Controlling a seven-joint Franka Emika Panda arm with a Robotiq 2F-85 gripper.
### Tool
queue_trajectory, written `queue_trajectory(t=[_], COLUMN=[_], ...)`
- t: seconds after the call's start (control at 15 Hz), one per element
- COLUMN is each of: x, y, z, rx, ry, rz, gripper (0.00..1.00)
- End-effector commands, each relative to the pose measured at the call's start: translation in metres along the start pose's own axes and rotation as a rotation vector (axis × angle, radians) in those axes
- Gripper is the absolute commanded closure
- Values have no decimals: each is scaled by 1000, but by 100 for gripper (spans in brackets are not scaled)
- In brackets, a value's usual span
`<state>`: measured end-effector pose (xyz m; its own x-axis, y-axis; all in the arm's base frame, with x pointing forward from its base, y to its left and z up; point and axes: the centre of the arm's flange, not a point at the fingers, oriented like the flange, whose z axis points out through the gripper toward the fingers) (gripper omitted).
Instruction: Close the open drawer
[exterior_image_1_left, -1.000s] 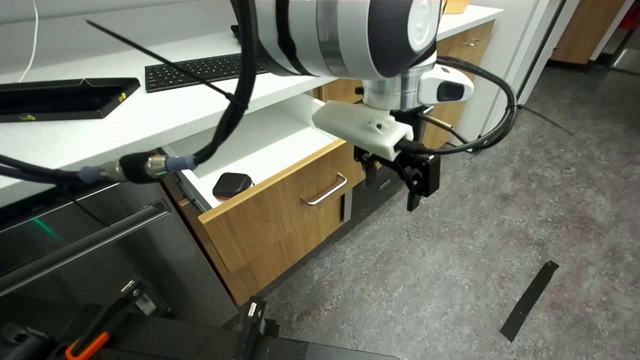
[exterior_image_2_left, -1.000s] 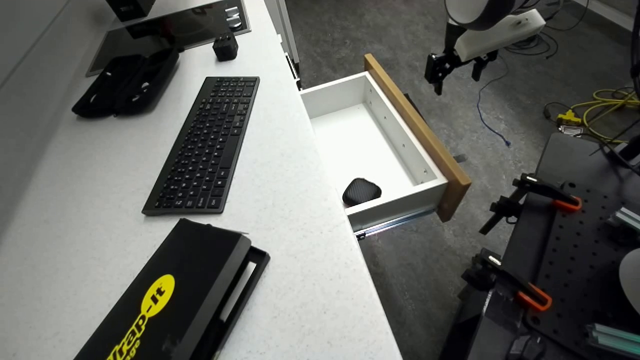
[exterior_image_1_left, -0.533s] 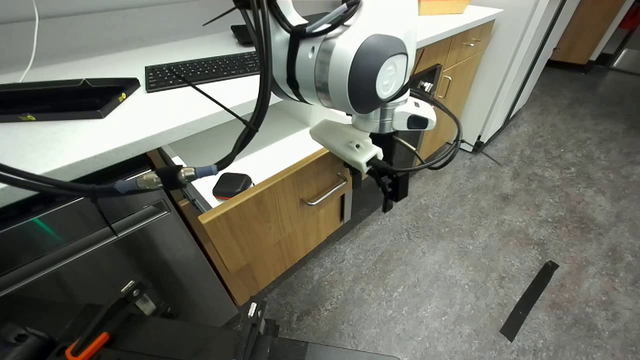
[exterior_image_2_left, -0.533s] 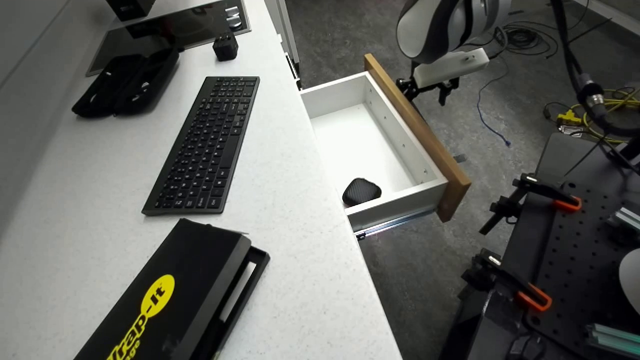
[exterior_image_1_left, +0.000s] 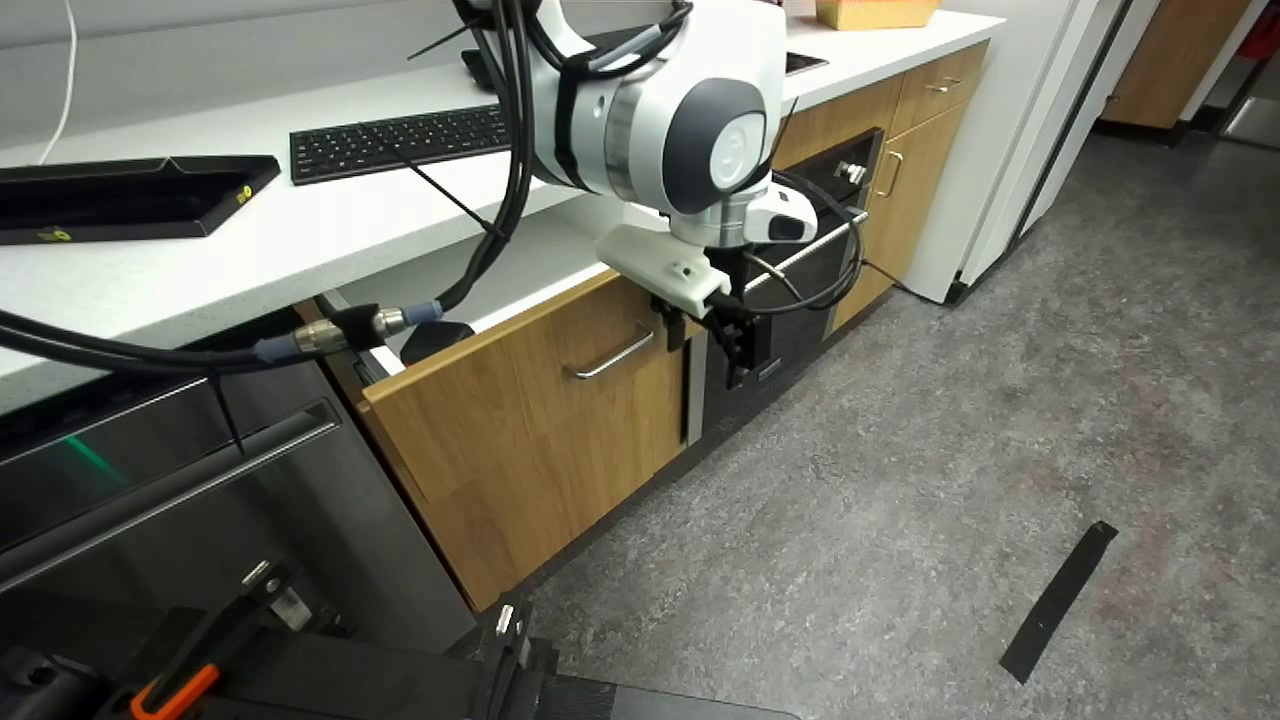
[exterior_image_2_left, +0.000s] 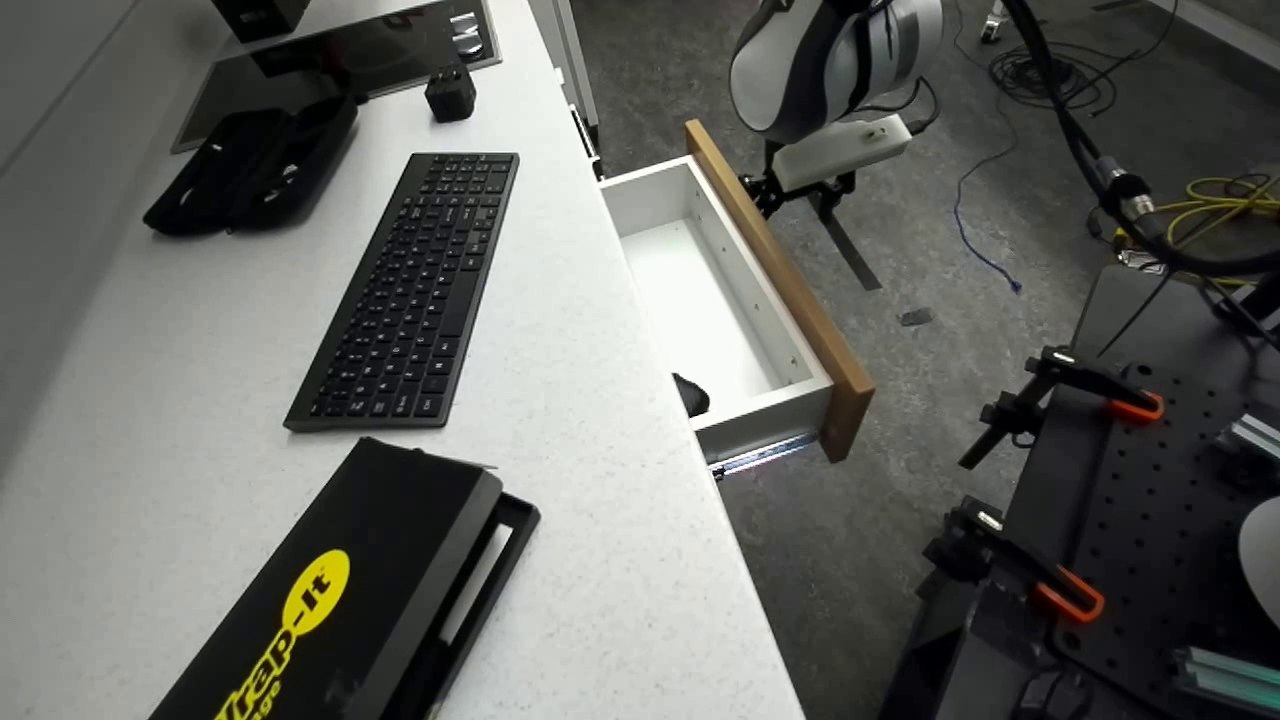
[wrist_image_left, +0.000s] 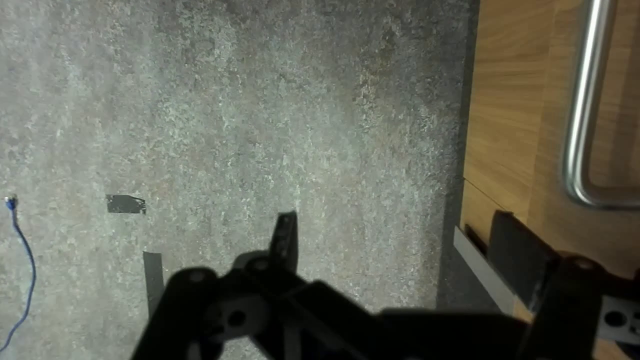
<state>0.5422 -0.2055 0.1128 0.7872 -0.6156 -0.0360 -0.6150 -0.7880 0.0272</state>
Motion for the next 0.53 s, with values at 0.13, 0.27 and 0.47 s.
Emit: queue_trajectory(t=[0.13,0.27,0.47], x=[-2,-11,-19], y=[-85,-115,-156], z=[-8,-9,-12], rx=[60,71,80], ry=[-69,-86,-82], rz=[-125,-176,-262], gripper=[0,0,0])
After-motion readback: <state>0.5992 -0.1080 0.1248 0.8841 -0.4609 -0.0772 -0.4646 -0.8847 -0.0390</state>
